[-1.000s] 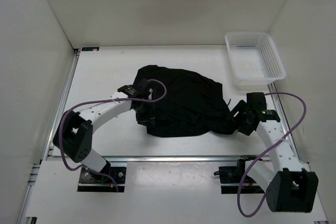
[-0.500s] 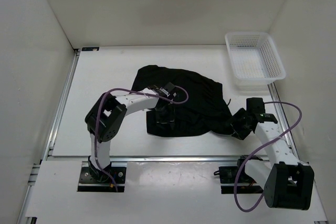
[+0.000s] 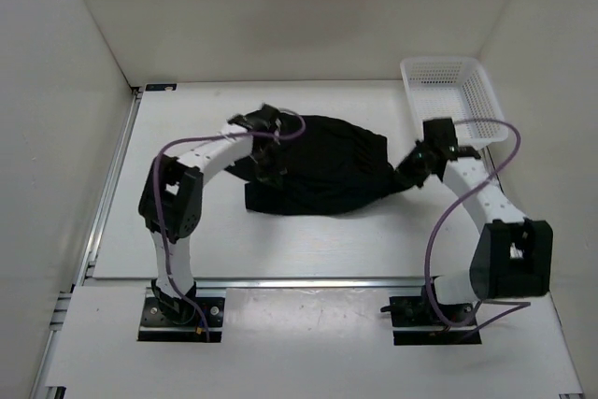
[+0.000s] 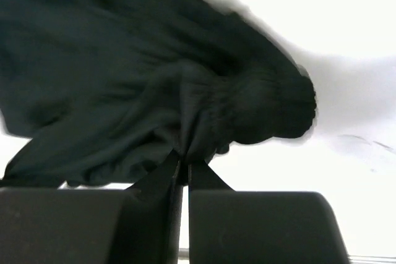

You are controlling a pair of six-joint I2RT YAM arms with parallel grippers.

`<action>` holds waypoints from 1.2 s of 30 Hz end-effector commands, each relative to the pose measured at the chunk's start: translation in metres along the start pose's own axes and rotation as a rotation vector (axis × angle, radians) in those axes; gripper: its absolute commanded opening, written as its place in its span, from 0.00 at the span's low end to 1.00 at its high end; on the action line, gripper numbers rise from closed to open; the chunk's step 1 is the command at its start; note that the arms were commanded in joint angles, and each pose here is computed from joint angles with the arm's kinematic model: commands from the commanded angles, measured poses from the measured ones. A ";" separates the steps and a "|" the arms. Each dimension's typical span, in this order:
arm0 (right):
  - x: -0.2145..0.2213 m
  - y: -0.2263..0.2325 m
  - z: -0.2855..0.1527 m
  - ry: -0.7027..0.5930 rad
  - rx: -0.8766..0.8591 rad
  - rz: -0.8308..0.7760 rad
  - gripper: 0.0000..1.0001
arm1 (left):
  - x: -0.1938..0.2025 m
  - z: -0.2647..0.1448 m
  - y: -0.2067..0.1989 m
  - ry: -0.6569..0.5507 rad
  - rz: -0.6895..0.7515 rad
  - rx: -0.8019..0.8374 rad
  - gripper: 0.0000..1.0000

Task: Fold and stack the shorts
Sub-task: Flatten the shorts out

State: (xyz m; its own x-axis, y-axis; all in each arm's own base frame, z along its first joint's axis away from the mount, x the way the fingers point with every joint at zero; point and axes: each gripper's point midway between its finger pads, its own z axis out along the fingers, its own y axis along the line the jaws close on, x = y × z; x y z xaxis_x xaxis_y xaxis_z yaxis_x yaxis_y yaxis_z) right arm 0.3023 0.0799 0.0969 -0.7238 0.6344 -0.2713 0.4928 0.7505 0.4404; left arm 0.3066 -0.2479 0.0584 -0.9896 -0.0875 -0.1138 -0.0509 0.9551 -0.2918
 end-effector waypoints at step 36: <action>0.082 -0.012 -0.023 0.070 -0.099 -0.156 0.66 | 0.088 -0.099 0.143 -0.199 -0.527 0.002 0.23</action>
State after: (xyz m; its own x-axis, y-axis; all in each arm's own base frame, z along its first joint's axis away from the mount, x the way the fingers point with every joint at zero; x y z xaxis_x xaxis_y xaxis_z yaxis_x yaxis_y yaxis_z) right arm 0.2289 0.1144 0.0986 -0.8183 0.4617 -0.3425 0.2891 0.8455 0.4489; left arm 0.2236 -0.0836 0.1203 -0.8035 -0.5509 -0.2258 -0.4440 0.8071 -0.3893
